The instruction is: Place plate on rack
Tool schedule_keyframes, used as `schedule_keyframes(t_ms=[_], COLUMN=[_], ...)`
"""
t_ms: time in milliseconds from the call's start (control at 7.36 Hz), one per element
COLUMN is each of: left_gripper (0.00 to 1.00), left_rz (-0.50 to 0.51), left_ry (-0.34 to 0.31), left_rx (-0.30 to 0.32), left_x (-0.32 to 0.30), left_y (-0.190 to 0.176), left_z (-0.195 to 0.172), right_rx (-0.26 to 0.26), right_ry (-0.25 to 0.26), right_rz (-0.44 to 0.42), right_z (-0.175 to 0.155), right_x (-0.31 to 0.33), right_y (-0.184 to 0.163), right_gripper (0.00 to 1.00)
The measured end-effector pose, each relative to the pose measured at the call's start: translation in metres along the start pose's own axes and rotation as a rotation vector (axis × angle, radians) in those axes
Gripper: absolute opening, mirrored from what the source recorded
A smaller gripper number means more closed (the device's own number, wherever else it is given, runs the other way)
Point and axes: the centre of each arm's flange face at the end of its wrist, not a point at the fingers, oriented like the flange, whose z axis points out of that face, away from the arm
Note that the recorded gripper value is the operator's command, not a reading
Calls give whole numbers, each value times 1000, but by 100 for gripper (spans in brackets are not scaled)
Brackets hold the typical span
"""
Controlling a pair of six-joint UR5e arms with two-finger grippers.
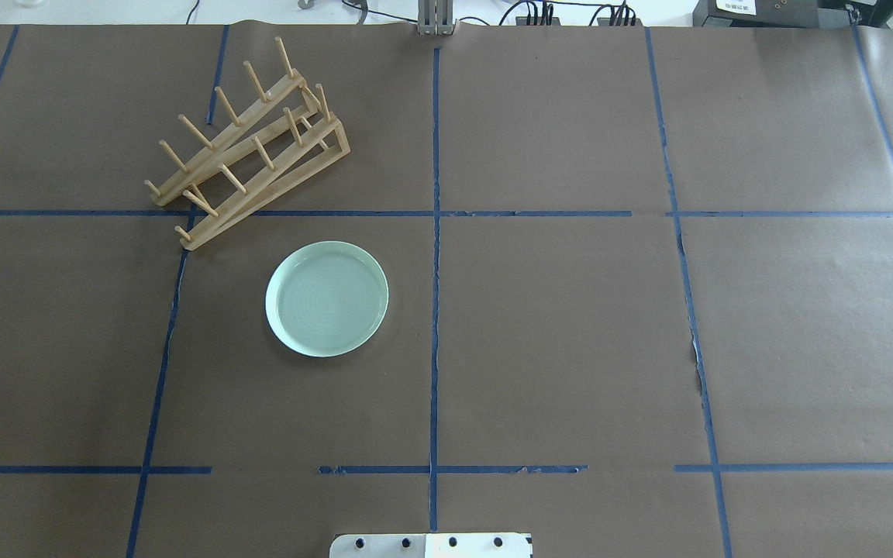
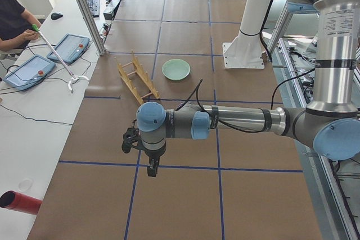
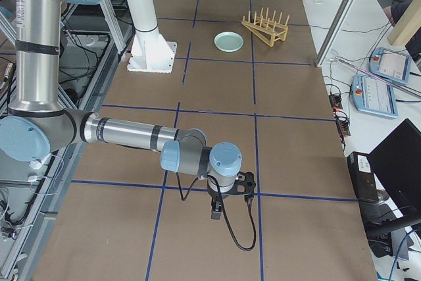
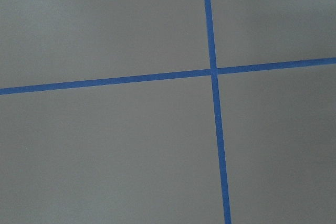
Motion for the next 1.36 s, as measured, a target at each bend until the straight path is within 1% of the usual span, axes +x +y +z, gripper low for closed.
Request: schedule_keyframes(t_ms=[136, 272, 408, 680, 816, 951, 1087, 1223, 1359], left_gripper=[100, 100, 100, 100, 100, 100, 100, 100, 100], left_rz=[31, 39, 15, -83, -150, -216, -278, -331, -364], left_ry=[19, 59, 91, 153, 195, 239, 271, 269, 243], left_rx=[-1, -4, -2, 10, 11, -4, -31, -47, -45], left_x=[16, 47, 90, 211, 285, 361, 434, 506, 570], left_y=[-8, -19, -33, -64, -86, -103, -114, -117, -113], left_z=[7, 13, 11, -5, -15, -22, -24, -12, 9], right_rx=[0, 0, 0, 1, 1, 1, 1, 1, 1], right_ry=[0, 0, 0, 0, 0, 0, 0, 0, 0], right_rz=[0, 0, 0, -1, -1, -1, -1, -1, -1], right_z=[0, 0, 0, 0, 0, 0, 0, 0, 0], right_x=[0, 0, 0, 0, 0, 0, 0, 0, 0], right_y=[0, 0, 0, 0, 0, 0, 0, 0, 0], right_gripper=[100, 100, 100, 100, 100, 100, 100, 100, 100])
